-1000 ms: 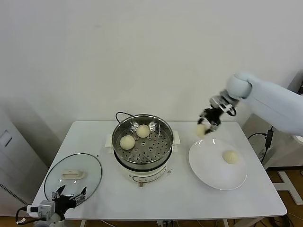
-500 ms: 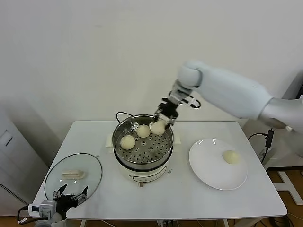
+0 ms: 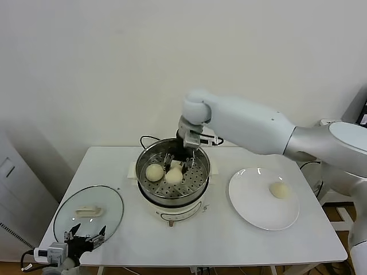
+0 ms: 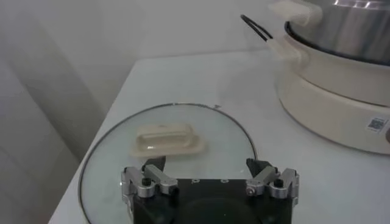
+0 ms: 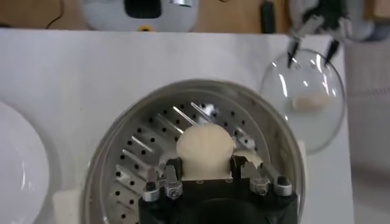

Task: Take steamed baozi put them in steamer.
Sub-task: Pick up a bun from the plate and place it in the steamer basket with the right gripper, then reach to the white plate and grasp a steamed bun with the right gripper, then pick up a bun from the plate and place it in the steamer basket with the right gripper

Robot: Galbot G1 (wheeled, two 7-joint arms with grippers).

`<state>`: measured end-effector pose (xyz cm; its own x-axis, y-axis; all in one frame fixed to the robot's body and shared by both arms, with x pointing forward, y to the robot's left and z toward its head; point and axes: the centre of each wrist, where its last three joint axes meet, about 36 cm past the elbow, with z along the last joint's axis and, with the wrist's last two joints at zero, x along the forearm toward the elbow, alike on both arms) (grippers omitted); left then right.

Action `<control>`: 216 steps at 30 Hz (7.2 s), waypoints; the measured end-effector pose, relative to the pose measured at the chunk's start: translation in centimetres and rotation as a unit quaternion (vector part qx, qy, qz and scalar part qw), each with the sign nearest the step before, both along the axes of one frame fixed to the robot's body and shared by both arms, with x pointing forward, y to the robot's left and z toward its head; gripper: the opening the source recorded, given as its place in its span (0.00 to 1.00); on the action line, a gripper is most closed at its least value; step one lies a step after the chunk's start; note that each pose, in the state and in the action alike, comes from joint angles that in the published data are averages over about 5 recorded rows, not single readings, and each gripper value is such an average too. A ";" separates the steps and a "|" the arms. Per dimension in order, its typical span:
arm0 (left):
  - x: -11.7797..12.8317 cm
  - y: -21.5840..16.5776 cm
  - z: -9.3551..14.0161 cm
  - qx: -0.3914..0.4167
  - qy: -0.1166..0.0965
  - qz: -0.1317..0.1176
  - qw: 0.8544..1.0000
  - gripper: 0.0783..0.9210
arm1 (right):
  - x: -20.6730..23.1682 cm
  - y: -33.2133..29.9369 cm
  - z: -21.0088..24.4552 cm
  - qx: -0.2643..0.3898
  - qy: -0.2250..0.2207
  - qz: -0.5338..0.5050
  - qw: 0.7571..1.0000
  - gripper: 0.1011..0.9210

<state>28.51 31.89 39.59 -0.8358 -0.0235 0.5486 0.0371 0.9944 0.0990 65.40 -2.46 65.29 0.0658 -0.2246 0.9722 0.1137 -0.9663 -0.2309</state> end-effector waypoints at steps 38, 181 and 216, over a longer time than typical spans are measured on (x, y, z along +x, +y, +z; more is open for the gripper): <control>-0.1 0.6 0.1 0.005 -0.004 0.005 1.000 0.88 | 2.4 -3.6 2.2 -0.020 -0.065 -0.062 0.996 0.88; -0.9 -1.0 0.8 0.001 -0.005 -0.011 1.000 0.88 | 1.7 -15.7 4.7 0.086 0.101 -0.719 0.682 0.44; -1.4 -0.8 0.6 -0.001 -0.003 0.000 1.000 0.88 | 1.0 -8.1 -5.9 0.055 0.096 -0.737 0.666 0.66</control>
<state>27.13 31.10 40.19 -0.8393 -0.0211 0.5432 0.0374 0.9947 0.0963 66.45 -10.52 59.42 -0.1847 -0.2526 0.9498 -0.9826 0.0297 -0.1831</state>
